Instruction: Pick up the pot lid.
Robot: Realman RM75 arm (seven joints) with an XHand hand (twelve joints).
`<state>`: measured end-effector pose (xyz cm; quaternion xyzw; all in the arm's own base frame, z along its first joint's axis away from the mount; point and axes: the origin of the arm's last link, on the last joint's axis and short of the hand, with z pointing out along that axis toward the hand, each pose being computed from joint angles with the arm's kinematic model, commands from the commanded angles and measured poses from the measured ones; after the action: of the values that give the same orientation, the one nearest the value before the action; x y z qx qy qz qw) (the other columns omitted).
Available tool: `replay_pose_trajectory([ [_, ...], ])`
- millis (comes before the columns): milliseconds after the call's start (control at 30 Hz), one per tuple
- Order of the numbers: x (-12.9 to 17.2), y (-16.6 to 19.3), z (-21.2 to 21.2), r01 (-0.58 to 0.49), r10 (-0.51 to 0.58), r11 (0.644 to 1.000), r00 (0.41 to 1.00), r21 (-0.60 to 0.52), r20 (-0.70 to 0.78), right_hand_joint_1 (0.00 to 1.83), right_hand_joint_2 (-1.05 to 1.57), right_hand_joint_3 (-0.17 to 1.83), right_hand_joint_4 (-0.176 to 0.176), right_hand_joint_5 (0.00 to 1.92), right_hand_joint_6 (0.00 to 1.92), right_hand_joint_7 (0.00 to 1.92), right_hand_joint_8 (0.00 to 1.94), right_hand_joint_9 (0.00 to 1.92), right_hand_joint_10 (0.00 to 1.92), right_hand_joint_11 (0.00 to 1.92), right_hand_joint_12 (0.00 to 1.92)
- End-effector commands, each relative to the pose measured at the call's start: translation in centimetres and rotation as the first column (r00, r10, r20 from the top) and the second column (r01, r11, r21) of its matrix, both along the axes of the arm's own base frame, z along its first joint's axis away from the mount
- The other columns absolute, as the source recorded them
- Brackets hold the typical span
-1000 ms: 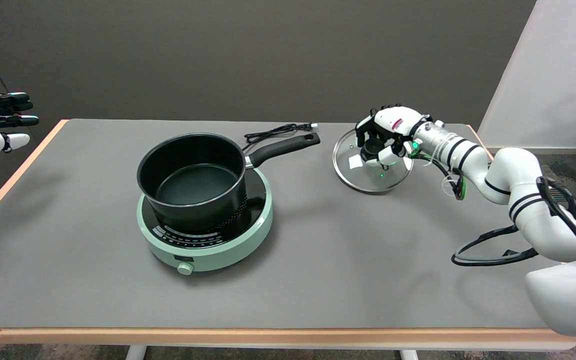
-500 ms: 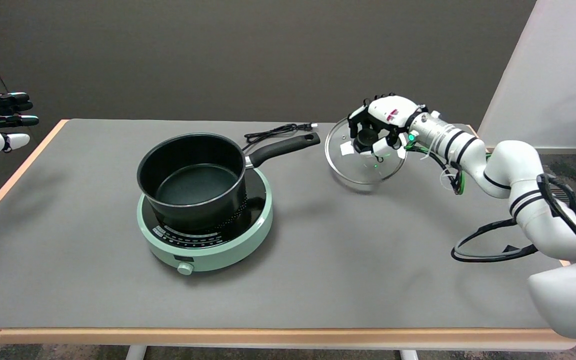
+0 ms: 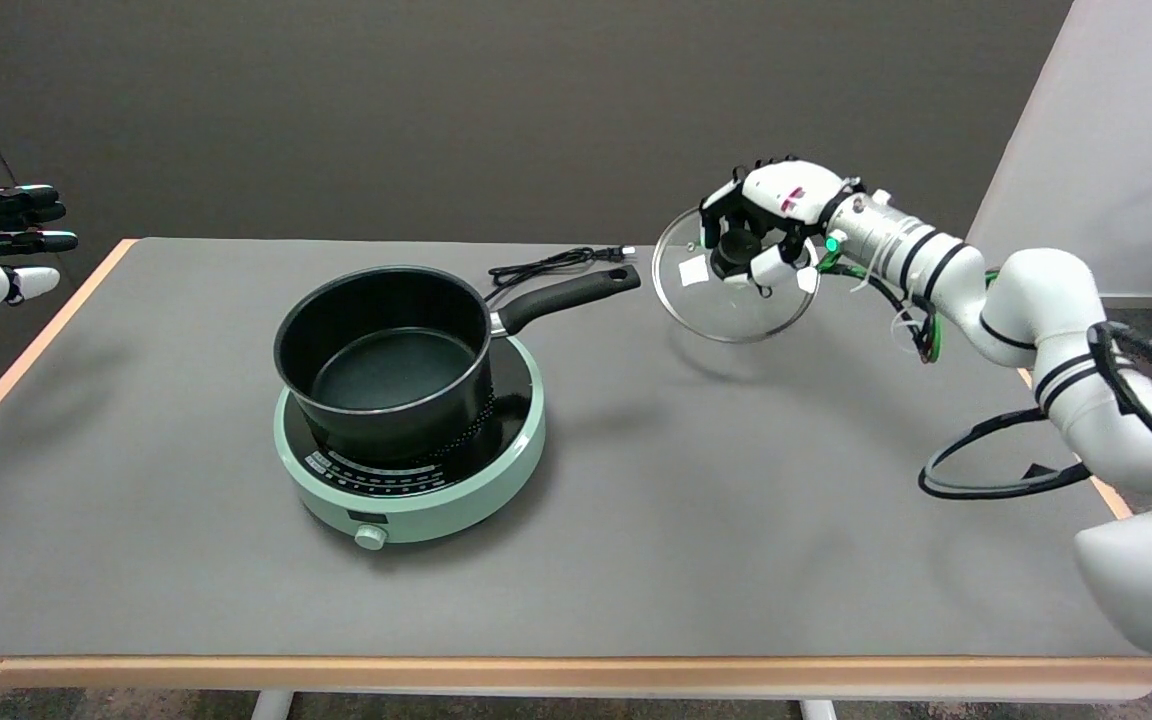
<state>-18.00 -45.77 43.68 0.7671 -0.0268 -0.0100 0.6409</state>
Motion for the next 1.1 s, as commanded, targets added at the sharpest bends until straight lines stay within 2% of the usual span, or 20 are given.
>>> replay_pose_trajectory([
  [33,5.7,-2.2,0.5,-0.013,0.013,1.0,0.999,-0.001,0.052,1.36,0.81,0.73,0.176,0.78,0.89,0.89,1.37,0.83,1.51,0.72,1.57],
  [200,7.7,-3.2,-1.7,-0.014,0.009,0.999,0.996,0.053,0.084,1.36,0.81,0.73,0.176,0.78,0.9,0.89,1.38,0.82,1.52,0.72,1.59],
  [433,11.9,-4.3,-4.5,-0.046,0.026,0.991,0.988,0.126,0.155,1.36,0.81,0.73,0.176,0.78,0.9,0.89,1.38,0.82,1.54,0.72,1.59],
  [700,15.5,-5.2,-5.7,-0.051,0.022,0.986,0.984,0.159,0.179,1.36,0.83,0.73,0.176,0.8,0.91,0.87,1.4,0.85,1.6,0.73,1.6],
  [1100,17.0,-5.7,-11.2,0.0,-0.071,0.959,0.967,0.282,0.244,1.36,0.79,0.78,0.176,0.77,0.96,0.89,1.4,0.82,1.61,0.7,1.53],
])
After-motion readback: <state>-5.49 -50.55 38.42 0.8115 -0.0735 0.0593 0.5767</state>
